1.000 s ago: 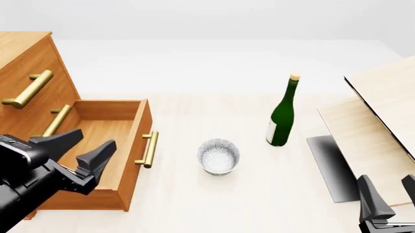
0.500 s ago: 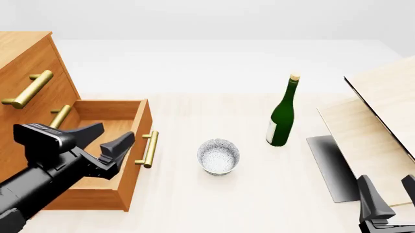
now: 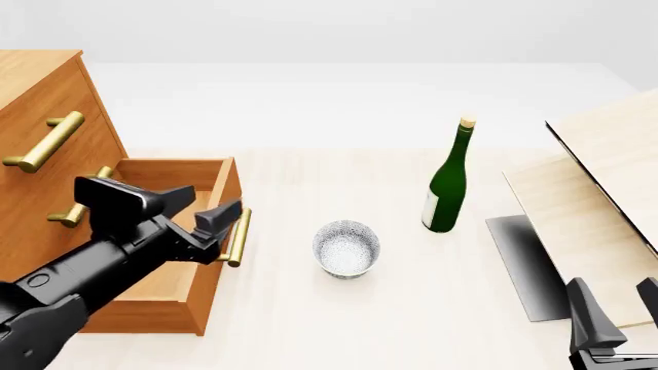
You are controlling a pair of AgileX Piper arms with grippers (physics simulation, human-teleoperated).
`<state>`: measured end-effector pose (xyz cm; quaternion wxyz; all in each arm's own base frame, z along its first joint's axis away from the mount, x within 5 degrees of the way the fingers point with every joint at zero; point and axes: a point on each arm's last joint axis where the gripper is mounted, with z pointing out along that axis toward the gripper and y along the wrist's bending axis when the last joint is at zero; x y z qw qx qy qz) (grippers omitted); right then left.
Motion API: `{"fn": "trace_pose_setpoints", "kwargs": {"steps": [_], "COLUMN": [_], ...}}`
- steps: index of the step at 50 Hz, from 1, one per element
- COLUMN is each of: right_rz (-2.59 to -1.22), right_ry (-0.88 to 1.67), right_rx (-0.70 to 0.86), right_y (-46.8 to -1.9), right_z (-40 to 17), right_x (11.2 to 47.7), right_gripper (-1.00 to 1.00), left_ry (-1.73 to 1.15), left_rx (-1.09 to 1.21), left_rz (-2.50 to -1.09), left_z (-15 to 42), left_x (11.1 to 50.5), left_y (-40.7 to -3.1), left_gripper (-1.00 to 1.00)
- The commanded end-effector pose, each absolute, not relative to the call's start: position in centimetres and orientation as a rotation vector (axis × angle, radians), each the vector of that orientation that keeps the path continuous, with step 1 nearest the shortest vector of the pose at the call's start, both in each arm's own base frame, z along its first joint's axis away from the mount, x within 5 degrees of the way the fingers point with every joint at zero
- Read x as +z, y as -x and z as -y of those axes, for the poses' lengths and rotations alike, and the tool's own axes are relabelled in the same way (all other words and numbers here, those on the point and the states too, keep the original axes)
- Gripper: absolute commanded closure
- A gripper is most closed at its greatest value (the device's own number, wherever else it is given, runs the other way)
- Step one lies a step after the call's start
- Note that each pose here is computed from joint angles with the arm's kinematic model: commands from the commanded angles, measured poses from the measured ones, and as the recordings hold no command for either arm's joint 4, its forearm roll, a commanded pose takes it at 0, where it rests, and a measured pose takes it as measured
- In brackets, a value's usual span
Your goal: Put the bowl in the bottom drawer of the cabinet and close it.
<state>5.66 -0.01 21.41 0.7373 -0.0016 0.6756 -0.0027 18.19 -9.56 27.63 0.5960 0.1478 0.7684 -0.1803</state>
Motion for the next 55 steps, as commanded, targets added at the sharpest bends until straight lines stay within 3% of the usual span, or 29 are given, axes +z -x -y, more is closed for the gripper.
{"fn": "trace_pose_setpoints", "kwargs": {"steps": [1, 26, 55], "right_rz": [-1.483, -1.483, -1.483], "right_ry": [0.003, 0.003, 0.003], "right_rx": [-0.005, -0.005, -0.005], "right_y": [-5.7, -5.7, -5.7], "right_z": [0.0, 0.0, 0.0], "right_x": [21.4, 21.4, 21.4], "right_gripper": [-1.00, -1.00, -1.00], "left_ry": [-0.362, -0.406, -0.382], "left_rx": [-0.449, -0.489, -0.527], "left_rz": [-1.800, -1.821, -1.939], "left_z": [11.0, 13.7, 16.9], "left_x": [27.6, 27.3, 26.0], "left_y": [-19.4, -21.3, -25.0], "left_gripper": [-1.00, -1.00, -1.00]}}
